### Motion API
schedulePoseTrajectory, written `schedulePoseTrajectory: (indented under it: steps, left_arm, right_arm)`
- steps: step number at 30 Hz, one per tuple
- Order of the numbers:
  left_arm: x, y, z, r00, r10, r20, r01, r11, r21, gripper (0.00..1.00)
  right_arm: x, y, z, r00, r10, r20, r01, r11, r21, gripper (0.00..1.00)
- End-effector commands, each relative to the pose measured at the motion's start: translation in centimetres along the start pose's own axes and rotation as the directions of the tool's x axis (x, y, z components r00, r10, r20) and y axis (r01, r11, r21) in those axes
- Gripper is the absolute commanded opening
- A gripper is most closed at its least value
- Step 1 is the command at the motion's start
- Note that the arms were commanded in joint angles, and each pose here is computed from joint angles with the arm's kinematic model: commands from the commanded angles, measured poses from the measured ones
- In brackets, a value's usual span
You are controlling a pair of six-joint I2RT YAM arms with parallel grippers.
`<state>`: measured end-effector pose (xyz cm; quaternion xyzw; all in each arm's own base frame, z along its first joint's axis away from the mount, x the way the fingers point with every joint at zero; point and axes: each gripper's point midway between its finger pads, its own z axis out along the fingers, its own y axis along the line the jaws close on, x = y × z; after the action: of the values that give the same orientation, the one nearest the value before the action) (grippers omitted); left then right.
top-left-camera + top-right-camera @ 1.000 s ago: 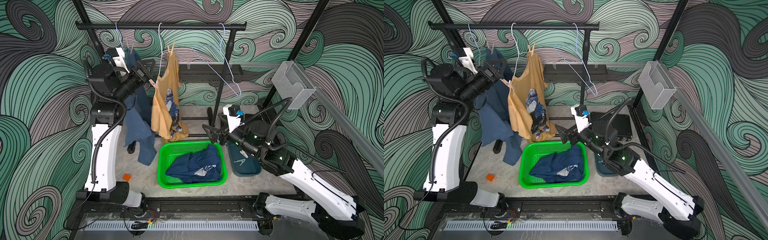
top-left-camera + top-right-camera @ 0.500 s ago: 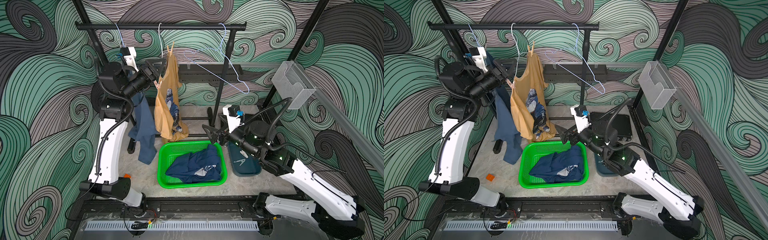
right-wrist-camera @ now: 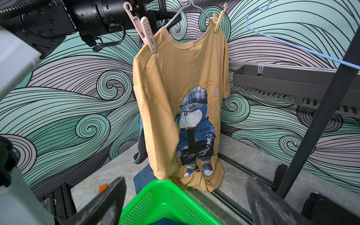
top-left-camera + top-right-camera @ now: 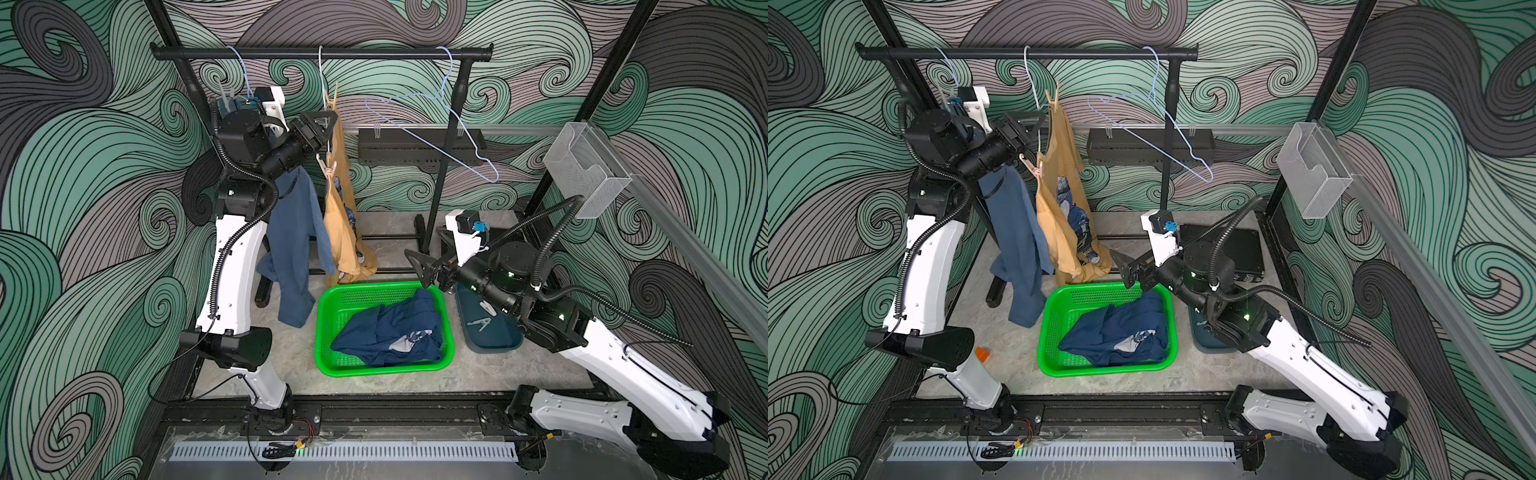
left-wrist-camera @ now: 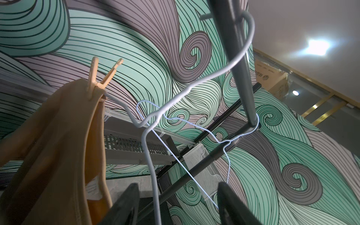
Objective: Remove the clothespins securing t-shirts to the hanger
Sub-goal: Pick up the hanger from the clothes rail.
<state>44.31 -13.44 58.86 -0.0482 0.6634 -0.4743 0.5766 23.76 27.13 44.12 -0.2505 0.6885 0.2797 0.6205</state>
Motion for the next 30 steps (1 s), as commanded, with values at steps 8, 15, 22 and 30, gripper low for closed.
schedulePoseTrajectory:
  steps: [8, 15, 22, 30]
  left_arm:
    - [-1.5, -1.5, 1.3, 0.999, -0.003, 0.031, 0.002, 0.999, 0.039, 0.52]
    - [-0.1, 0.8, 2.4, 0.999, -0.032, -0.005, 0.032, 0.999, -0.024, 0.52]
    - [-0.1, 1.5, 2.6, 0.999, -0.035, 0.017, 0.036, 0.999, -0.033, 0.42]
    - [-1.7, -1.1, 2.1, 0.998, -0.025, 0.058, 0.023, 0.999, 0.041, 0.16]
  right_arm:
    - [-0.8, 0.0, -0.5, 1.000, -0.007, 0.023, 0.007, 1.000, 0.004, 0.96]
    - [-0.9, 0.0, -0.6, 1.000, -0.005, 0.024, 0.005, 1.000, 0.002, 0.96]
    - [-0.8, 0.0, -0.8, 1.000, -0.012, 0.024, 0.012, 1.000, 0.006, 0.96]
    - [-0.8, 0.0, -0.7, 1.000, -0.015, 0.024, 0.015, 1.000, 0.003, 0.97]
